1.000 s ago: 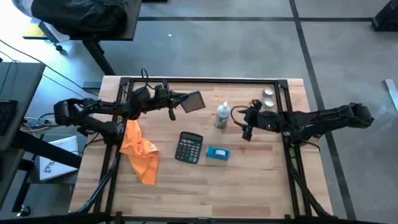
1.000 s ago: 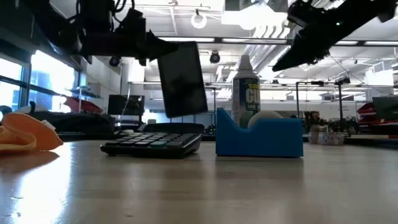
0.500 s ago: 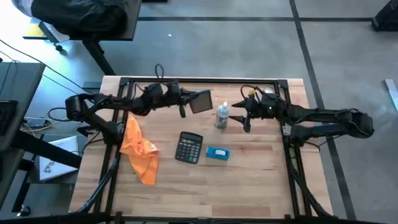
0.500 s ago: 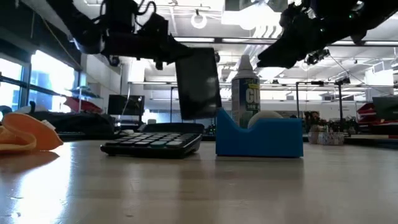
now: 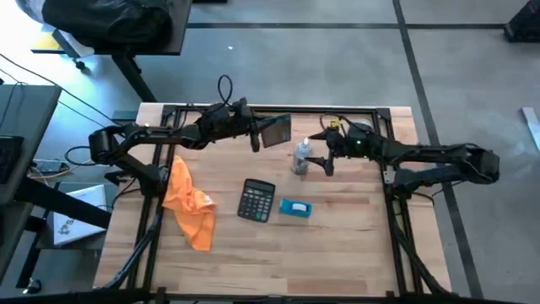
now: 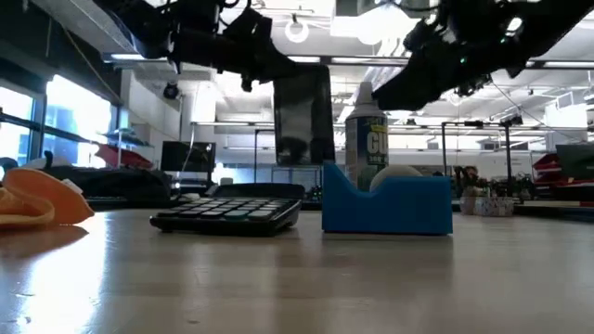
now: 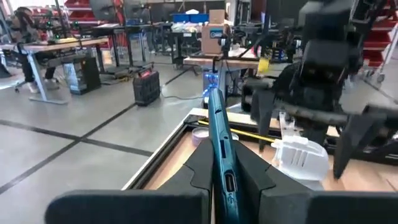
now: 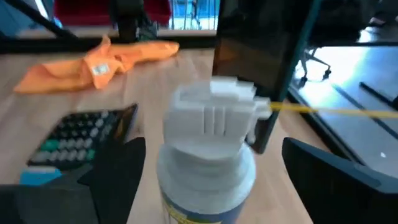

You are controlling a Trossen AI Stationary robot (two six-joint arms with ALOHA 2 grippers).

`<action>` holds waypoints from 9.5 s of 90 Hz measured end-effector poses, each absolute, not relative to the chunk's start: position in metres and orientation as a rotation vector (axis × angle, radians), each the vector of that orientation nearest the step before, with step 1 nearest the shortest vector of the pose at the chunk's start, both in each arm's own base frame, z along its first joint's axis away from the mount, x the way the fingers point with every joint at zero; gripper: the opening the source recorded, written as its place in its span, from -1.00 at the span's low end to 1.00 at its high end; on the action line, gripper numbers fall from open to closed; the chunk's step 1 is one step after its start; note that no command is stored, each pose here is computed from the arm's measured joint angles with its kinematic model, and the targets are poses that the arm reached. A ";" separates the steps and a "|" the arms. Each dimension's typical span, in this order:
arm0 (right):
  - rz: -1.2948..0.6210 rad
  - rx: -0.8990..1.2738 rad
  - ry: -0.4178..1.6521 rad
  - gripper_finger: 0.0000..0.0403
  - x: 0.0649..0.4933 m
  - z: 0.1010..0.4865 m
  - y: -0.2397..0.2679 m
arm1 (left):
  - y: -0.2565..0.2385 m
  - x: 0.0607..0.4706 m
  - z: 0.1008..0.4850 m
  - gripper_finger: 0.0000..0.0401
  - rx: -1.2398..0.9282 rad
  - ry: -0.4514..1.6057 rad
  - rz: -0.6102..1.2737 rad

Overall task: Apply microfiber cloth
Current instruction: Spray the front of the cellphone with spray bottle

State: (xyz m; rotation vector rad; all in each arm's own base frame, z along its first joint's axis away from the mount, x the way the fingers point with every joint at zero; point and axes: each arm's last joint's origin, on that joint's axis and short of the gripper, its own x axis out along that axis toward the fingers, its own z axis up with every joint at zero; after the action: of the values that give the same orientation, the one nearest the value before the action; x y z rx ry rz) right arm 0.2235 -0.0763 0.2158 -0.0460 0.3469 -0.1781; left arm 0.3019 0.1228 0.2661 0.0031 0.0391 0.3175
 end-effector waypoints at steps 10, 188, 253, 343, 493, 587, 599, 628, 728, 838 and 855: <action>-0.184 -0.034 0.309 0.73 0.230 0.214 -0.079 | 0.123 0.303 0.269 -0.95 0.006 0.032 0.319; -0.231 0.092 0.135 0.24 0.240 0.206 -0.063 | 0.151 0.345 0.258 -0.95 0.028 0.033 0.137; -0.217 0.220 0.124 -0.03 0.241 0.206 -0.061 | 0.232 0.367 0.263 -0.95 0.091 -0.013 0.041; -0.131 0.254 0.173 0.19 0.241 0.202 -0.058 | 0.236 0.387 0.273 -0.95 0.115 -0.053 -0.022; -0.123 0.302 0.120 0.40 0.243 0.206 -0.054 | 0.264 0.373 0.291 -0.95 -0.232 -0.068 -0.026; -0.088 0.334 0.129 0.24 0.243 0.205 -0.053 | 0.263 0.374 0.290 -0.95 -0.211 -0.060 -0.024; -0.087 0.317 0.130 0.24 0.243 0.205 -0.053 | 0.263 0.374 0.290 -0.95 -0.211 -0.059 -0.023; -0.133 0.311 0.130 -0.14 0.243 0.205 -0.054 | 0.263 0.374 0.290 -0.95 -0.212 -0.058 -0.023; 0.119 0.161 0.262 0.75 0.250 0.227 -0.089 | 0.268 0.369 0.290 -0.95 -0.202 -0.051 -0.061; 0.325 0.227 0.214 -0.06 0.265 0.207 -0.099 | 0.240 0.370 0.295 -0.95 -0.185 0.073 0.173; 0.259 0.250 0.226 -0.07 0.266 0.207 -0.101 | 0.240 0.370 0.295 -0.95 -0.185 0.073 0.173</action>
State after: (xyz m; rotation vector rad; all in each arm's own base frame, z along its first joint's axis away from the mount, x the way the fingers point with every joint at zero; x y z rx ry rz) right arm 0.2656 -0.1007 0.2068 0.2497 0.2257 0.2590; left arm 0.3702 0.2399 0.2948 -0.1851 0.0732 0.1734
